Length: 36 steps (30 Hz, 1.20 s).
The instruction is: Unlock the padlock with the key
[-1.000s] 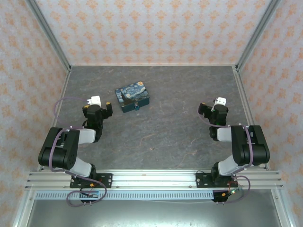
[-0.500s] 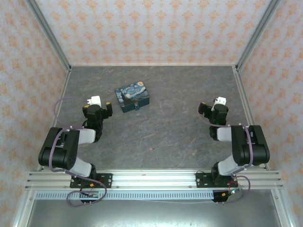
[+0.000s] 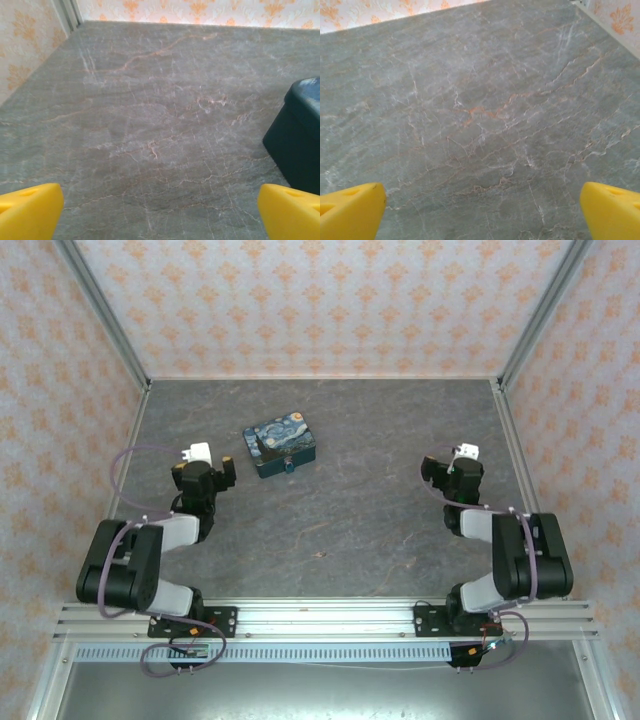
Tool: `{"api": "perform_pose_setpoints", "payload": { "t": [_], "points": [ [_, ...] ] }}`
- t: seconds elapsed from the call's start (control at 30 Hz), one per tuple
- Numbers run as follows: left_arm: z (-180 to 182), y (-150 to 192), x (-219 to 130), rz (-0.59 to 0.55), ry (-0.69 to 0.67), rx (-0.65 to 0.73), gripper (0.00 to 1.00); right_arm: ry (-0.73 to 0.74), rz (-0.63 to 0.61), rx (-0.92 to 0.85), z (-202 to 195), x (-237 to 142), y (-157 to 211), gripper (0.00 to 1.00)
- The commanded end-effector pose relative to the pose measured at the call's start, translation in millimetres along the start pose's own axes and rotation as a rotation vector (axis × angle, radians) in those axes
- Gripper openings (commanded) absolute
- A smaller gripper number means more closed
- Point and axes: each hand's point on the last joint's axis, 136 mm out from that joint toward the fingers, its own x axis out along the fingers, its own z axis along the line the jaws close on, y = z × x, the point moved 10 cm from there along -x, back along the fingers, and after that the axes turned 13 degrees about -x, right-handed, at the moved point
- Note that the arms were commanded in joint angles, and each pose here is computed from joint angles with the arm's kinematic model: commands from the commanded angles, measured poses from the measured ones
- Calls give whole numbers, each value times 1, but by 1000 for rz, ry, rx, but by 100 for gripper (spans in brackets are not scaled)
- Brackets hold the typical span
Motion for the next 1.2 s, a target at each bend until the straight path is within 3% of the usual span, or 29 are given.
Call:
{"api": "perform_pose_setpoints", "payload": {
  "t": [0.0,0.23,0.37,0.53,0.73,0.93,1.17],
  "points": [
    [-1,-27,-19,-23,-18,-46,100,-9,-29,27,-2,-17,-36,99],
    [-13,-58,-54,207,59,-318,100,-285,88,71,27,-45,-78,96],
    [-27,-52,-69,359,217,-455,100,-443,208,101,60,-65,-80,89],
    [-50,-31,-91,474,395,-580,100,-639,320,1,110,-102,-72,87],
    [-67,-4,-99,501,453,-692,100,-817,546,-184,164,-126,-33,82],
    [-81,6,-98,505,430,-673,100,-896,770,-398,208,-137,3,76],
    [-86,14,-96,505,395,-648,100,-937,889,-504,248,-136,24,63]
  ]
}}
